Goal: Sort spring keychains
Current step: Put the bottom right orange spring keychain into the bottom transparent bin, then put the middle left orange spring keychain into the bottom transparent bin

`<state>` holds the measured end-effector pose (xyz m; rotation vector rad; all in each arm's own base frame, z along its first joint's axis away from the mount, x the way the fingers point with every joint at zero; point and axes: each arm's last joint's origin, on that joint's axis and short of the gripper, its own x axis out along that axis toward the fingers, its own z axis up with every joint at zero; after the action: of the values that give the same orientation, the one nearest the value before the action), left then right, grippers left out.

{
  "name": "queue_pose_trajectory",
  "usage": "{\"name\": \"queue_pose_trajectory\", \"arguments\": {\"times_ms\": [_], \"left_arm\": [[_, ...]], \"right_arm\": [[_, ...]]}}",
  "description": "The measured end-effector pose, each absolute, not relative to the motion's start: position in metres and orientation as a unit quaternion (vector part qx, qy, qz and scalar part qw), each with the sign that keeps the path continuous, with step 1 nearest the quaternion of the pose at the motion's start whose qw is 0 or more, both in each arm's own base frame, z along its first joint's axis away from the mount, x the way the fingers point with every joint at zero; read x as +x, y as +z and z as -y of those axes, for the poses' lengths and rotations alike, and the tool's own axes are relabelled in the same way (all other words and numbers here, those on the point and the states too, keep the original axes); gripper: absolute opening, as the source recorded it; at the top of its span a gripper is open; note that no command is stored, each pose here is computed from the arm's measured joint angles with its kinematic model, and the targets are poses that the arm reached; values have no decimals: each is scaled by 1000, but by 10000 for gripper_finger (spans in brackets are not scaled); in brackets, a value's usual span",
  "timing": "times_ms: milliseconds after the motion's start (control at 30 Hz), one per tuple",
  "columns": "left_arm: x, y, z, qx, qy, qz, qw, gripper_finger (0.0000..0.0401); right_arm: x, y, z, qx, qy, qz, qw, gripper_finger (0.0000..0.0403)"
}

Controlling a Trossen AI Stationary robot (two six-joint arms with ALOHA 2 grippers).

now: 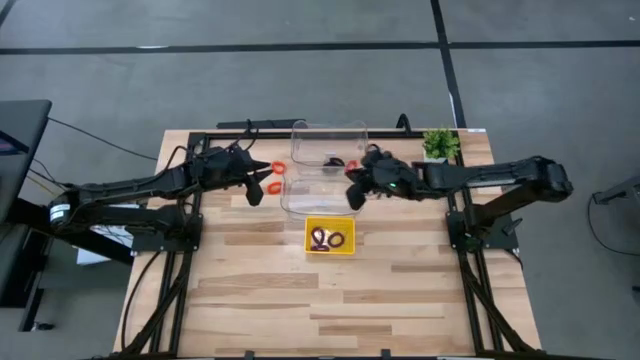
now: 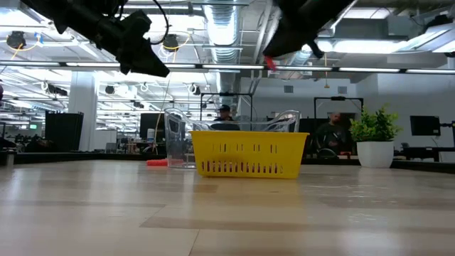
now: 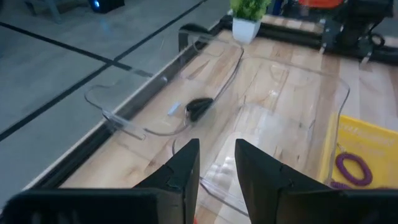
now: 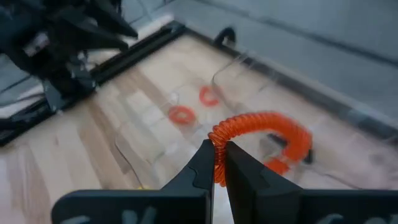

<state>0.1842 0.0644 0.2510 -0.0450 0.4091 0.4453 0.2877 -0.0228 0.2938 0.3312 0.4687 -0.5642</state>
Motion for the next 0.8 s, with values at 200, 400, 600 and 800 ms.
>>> {"name": "queue_pose_trajectory", "arguments": {"times_ms": [200, 400, 600, 800], "left_arm": [[194, 238, -67, -35, 215, -234, 948, 100], [202, 228, -67, -60, 193, -254, 946, 100], [203, 228, -67, -59, 192, -251, 947, 100], [203, 229, -68, -57, 194, -248, 947, 100]], "right_arm": [[323, 258, 36, 199, -208, -259, 922, 13], [341, 233, 37, 213, -203, -278, 914, 16], [345, 223, 38, 222, -210, -290, 907, 51], [345, 219, 38, 227, -215, -300, 901, 88]]}}
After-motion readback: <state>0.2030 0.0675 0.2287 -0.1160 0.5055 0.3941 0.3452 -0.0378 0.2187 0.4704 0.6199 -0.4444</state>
